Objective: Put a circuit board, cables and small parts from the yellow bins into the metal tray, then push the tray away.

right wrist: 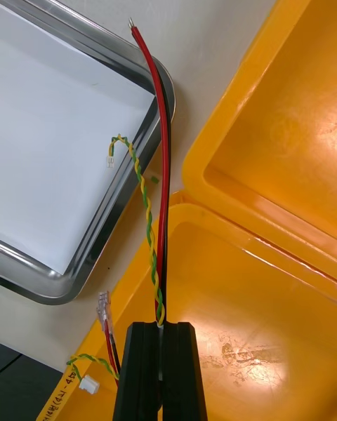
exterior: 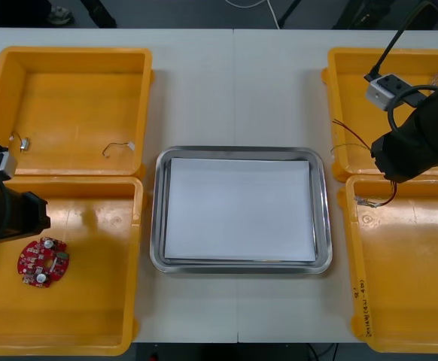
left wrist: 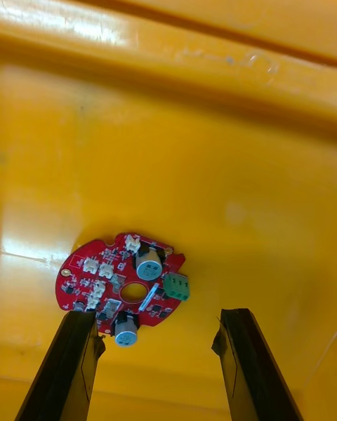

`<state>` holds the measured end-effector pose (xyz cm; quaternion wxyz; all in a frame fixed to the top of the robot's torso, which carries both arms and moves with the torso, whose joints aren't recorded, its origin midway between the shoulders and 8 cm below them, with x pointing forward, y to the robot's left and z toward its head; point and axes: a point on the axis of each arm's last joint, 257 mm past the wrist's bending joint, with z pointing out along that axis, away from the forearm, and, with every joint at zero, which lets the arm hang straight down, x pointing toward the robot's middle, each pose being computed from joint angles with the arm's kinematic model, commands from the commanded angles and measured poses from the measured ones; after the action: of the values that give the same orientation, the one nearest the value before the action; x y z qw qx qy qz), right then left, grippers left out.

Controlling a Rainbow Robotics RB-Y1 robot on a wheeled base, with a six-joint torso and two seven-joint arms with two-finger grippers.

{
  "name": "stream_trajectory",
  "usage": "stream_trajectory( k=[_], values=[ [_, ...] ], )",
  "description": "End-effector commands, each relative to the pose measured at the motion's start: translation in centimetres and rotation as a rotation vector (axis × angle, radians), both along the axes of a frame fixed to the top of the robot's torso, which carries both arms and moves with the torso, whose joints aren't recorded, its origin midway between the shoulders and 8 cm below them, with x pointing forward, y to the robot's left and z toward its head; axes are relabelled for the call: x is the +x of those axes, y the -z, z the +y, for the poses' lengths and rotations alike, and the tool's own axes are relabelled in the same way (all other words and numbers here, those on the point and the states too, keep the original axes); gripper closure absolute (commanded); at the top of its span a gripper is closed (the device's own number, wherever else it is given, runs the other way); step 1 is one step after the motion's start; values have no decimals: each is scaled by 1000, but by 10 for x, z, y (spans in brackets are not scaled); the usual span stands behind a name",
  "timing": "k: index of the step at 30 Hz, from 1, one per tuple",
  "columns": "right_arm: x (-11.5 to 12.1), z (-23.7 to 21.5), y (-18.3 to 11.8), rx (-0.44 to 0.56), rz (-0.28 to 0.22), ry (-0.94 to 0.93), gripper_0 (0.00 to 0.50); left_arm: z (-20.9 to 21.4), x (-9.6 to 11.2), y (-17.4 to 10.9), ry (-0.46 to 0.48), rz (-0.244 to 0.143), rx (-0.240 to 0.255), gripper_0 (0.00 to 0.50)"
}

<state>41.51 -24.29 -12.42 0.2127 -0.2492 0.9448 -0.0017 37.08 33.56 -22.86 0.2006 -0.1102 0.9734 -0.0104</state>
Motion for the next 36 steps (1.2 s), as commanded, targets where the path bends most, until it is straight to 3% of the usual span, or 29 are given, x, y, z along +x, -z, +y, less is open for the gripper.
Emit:
stream_trajectory(
  k=[1, 5, 20, 36],
  values=[
    [6, -7, -20, -58, -58, -26, 500, 3, 21, -45, -9, -90, 26, 0],
    [6, -7, -20, -58, -58, -26, 500, 5, 21, -49, -42, -86, 21, 0],
    [6, -7, -20, -53, -58, -12, 500, 27, 20, -64, -343, -116, -85, 0],
    [10, -11, -20, -61, -71, 4, 500, 5, 27, -50, -604, -134, -274, 0]
  ],
)
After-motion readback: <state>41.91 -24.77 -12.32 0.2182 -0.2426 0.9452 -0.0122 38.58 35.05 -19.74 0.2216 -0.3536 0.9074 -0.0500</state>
